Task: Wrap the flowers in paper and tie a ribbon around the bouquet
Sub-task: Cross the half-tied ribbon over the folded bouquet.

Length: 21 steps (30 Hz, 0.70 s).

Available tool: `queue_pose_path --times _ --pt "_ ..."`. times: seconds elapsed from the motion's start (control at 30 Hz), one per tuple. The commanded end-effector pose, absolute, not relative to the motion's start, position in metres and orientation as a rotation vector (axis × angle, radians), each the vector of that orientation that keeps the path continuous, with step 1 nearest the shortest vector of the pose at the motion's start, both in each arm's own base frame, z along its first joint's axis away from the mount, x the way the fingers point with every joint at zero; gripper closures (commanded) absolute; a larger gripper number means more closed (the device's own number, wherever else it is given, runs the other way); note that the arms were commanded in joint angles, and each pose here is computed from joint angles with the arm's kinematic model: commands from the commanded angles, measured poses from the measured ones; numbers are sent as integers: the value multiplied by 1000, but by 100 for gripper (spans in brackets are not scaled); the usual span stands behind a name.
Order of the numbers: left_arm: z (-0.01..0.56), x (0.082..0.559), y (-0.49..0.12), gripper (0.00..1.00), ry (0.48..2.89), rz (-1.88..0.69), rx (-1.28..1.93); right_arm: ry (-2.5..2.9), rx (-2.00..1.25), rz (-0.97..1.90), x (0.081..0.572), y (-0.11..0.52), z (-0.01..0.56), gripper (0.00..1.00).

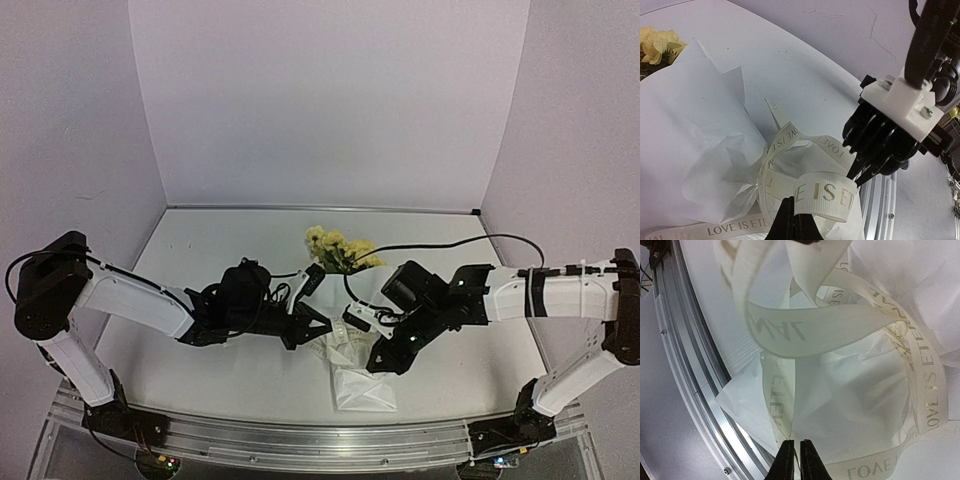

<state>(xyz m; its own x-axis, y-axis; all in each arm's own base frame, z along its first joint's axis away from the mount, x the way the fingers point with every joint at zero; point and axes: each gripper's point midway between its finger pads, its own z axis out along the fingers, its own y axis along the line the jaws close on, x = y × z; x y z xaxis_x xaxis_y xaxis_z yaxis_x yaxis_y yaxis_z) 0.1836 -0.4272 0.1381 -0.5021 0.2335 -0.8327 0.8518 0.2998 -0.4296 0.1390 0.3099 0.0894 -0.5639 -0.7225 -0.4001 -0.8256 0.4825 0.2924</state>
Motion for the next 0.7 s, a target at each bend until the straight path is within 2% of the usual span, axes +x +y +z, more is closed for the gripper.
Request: queue_pose_path --times 0.0,0.07,0.17,0.5,0.67 --pt "162 186 -430 100 1860 -1234 955 2436 -1307 701 144 318 118 82" --pt "163 185 -430 100 1859 -1236 956 2427 -1308 732 143 323 123 71" --pt "163 184 -430 100 1859 -1240 958 2423 -1320 763 143 329 126 61" --pt "163 184 -430 100 1856 -1246 961 2483 -1365 763 144 340 105 58" --pt "162 184 -429 100 1862 -1243 961 2522 -1357 756 142 338 95 62"
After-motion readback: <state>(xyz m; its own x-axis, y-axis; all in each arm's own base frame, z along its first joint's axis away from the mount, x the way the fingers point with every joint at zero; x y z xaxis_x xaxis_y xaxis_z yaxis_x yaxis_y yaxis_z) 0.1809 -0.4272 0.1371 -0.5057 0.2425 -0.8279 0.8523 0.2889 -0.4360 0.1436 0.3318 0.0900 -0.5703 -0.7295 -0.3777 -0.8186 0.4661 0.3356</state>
